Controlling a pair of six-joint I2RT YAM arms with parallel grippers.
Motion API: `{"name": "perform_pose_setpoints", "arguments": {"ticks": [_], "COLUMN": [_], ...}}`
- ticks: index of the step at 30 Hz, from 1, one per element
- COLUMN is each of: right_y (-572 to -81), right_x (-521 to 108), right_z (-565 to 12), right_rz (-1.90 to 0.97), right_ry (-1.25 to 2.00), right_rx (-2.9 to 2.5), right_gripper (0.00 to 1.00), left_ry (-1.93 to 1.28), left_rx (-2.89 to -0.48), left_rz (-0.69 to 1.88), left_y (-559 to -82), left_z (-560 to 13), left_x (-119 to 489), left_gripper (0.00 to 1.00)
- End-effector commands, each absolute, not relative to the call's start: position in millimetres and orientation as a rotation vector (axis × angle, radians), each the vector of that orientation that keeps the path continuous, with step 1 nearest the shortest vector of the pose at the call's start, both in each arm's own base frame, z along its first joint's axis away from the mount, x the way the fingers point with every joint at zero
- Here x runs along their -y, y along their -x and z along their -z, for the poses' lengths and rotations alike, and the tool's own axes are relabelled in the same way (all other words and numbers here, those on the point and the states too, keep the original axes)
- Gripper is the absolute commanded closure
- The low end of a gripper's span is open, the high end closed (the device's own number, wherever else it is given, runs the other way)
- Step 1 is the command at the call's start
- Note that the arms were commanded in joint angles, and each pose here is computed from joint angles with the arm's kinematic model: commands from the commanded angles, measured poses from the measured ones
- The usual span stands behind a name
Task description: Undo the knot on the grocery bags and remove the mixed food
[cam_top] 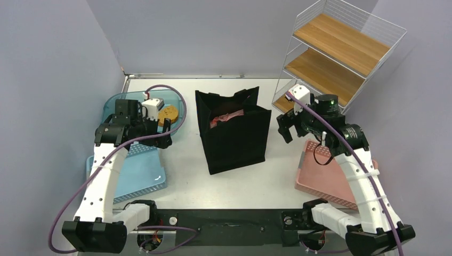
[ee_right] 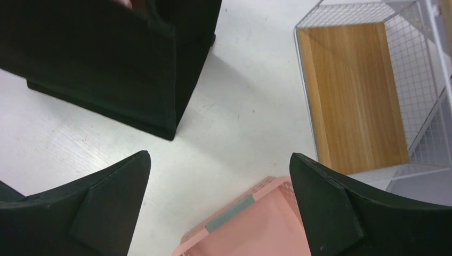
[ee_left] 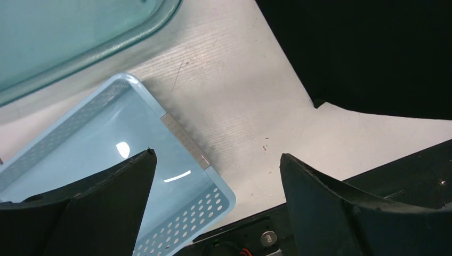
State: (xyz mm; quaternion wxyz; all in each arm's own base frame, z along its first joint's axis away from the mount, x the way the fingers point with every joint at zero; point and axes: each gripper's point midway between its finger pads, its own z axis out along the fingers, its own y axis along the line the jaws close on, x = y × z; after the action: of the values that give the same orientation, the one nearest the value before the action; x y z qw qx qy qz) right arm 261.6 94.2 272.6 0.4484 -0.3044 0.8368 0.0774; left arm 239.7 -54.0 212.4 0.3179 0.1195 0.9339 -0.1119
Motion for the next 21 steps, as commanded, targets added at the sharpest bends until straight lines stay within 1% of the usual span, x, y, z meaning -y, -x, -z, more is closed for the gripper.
{"name": "perform_pose_setpoints", "arguments": {"ticks": [1,2,3,4,5,6,7,8,9,10,11,15,21], "right_y": [-285.3,-293.3,-297.5,-307.7,-310.3,-320.6,-321.6,-332.2,-330.9,-338.6,-335.3,-348.6,-368.6], "right_x": [-114.6,-119.8,-126.8,-133.8,-142.9,-151.0,-162.4,-171.2,-186.2,-195.6,-211.7,-257.5,-285.6], "right_z": [-317.9,-331.6,-340.6,-353.5,-373.4,-371.4,-389.8,-384.2,-396.5,-391.2,-400.4,-387.0,-351.9], "right_rz": [-0.259,-0.270,-0.285,-0.293,-0.302,-0.307,-0.314,-0.310,-0.323,-0.310,-0.322,-0.306,-0.247], "right_ry": [0.736,0.735,0.747,0.754,0.770,0.791,0.813,0.838,0.873,0.906,0.945,1.079,1.198], "right_rx": [-1.956,-1.930,-1.904,-1.879,-1.826,-1.833,-1.781,-1.794,-1.750,-1.753,-1.711,-1.678,-1.698], "right_gripper": [0.01,0.01,0.01,0.01,0.01,0.01,0.01,0.01,0.01,0.01,0.01,0.01,0.01], "left_ry": [-0.457,-0.481,-0.530,-0.542,-0.567,-0.562,-0.572,-0.569,-0.575,-0.574,-0.574,-0.570,-0.556], "left_rx": [-2.281,-2.287,-2.230,-2.237,-2.197,-2.181,-2.143,-2.129,-2.097,-2.095,-2.069,-2.060,-2.084], "left_rz": [0.348,0.370,0.408,0.437,0.477,0.497,0.513,0.527,0.532,0.541,0.540,0.559,0.556], "left_y": [-270.2,-277.4,-281.9,-289.5,-296.0,-298.9,-304.7,-306.1,-309.4,-309.3,-310.6,-303.7,-288.4], "left_z": [-271.1,-272.7,-293.3,-293.7,-307.2,-313.4,-322.8,-326.1,-331.1,-329.2,-333.1,-328.9,-317.2], "left_x": [72.5,76.6,85.7,90.6,100.2,104.7,111.2,115.9,119.2,121.8,123.2,126.4,123.2], "left_gripper": [0.15,0.15,0.15,0.15,0.15,0.15,0.15,0.15,0.15,0.15,0.15,0.15,0.15]}}
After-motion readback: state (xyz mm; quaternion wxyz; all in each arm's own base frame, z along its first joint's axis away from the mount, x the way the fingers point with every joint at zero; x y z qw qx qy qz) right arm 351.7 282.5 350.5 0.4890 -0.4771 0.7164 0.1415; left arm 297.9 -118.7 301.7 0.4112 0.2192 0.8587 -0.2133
